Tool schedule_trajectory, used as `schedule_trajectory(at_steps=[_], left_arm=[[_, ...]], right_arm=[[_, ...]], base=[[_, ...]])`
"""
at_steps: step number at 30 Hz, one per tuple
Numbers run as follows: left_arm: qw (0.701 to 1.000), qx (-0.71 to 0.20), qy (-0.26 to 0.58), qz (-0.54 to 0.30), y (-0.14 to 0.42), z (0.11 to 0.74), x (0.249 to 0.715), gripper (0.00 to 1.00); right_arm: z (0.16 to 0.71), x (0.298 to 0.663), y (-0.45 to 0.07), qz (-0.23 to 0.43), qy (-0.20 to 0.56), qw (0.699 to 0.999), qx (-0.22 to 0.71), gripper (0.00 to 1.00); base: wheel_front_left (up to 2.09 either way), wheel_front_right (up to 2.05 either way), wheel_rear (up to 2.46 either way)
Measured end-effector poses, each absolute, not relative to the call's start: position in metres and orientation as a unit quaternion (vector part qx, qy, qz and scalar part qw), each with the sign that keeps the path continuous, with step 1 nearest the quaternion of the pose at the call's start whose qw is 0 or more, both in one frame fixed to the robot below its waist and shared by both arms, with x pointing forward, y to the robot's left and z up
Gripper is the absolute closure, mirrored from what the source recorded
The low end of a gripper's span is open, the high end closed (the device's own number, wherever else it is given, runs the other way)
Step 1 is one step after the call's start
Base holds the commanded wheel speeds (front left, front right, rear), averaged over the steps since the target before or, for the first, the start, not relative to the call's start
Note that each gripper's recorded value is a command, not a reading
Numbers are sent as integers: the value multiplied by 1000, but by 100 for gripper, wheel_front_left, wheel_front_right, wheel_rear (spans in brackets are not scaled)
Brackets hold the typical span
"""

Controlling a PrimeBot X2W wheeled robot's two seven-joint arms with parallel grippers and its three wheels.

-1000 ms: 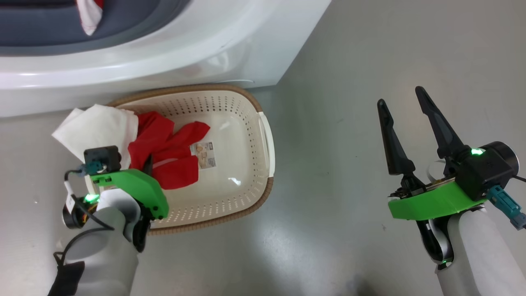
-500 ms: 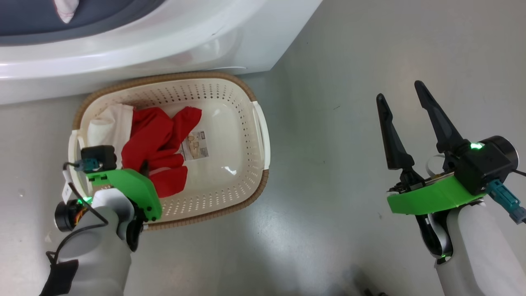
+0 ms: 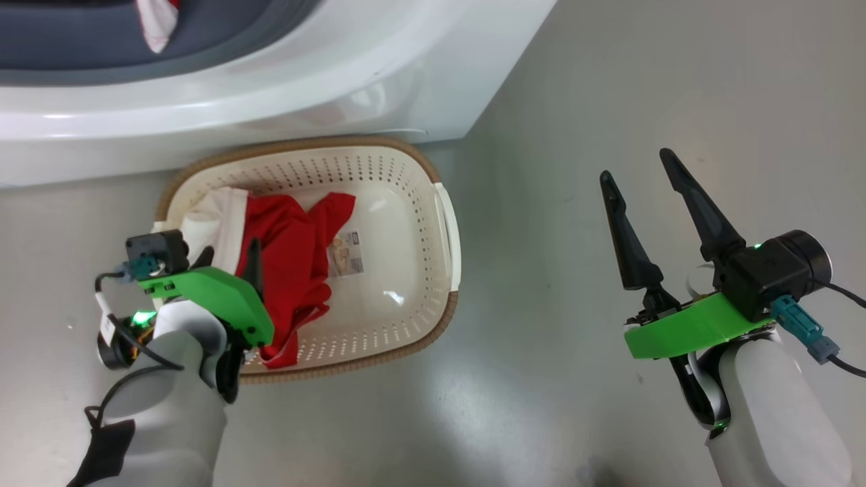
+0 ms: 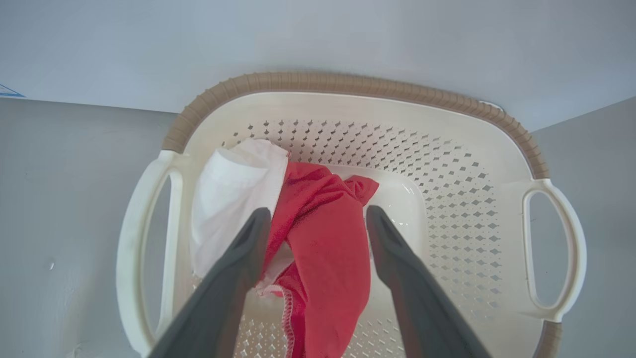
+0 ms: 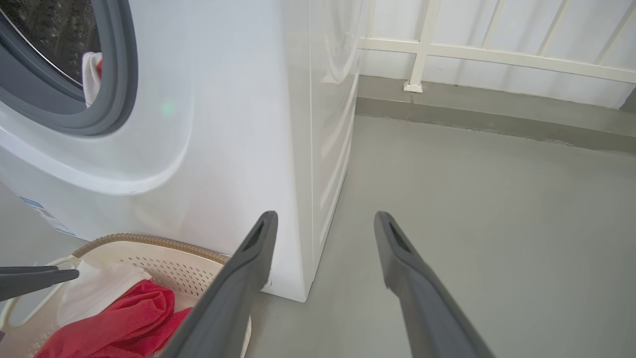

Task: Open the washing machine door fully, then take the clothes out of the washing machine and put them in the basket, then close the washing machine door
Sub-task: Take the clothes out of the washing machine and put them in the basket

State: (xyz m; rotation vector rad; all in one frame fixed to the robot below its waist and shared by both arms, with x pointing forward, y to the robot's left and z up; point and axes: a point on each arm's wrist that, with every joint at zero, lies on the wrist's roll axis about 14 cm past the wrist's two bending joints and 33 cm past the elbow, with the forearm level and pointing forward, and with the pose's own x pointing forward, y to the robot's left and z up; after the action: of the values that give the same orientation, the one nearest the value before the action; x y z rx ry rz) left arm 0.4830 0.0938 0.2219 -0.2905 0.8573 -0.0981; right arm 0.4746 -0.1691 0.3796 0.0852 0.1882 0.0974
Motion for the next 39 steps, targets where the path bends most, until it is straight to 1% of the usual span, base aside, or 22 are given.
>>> schedule_trajectory(at_steps=[6, 12, 18, 22, 27, 34, 39], left_arm=[[923, -158, 348, -47, 94, 258, 503, 0], [937, -170, 299, -55, 94, 291, 505, 0], [962, -180, 198, -53, 102, 351, 517, 0], [975, -165, 141, -50, 111, 385, 508, 0], [984, -153, 83, -42, 123, 423, 490, 0], [988, -147, 20, -37, 135, 467, 465, 0], [990, -138, -13, -34, 140, 490, 450, 0]], right_arm=[[399, 478, -168, 49, 69, 995, 49, 0], [417, 477, -170, 46, 50, 997, 43, 0], [434, 472, -164, 53, 34, 997, 42, 0], [443, 465, -164, 52, 27, 997, 44, 0], [462, 457, -167, 47, 6, 998, 44, 0], [499, 444, -173, 40, -41, 997, 42, 0], [512, 429, -181, 29, -58, 997, 40, 0]], base=[[0, 0, 0], [0, 0, 0], [0, 0, 0], [0, 0, 0], [0, 0, 0], [0, 0, 0], [0, 0, 0]])
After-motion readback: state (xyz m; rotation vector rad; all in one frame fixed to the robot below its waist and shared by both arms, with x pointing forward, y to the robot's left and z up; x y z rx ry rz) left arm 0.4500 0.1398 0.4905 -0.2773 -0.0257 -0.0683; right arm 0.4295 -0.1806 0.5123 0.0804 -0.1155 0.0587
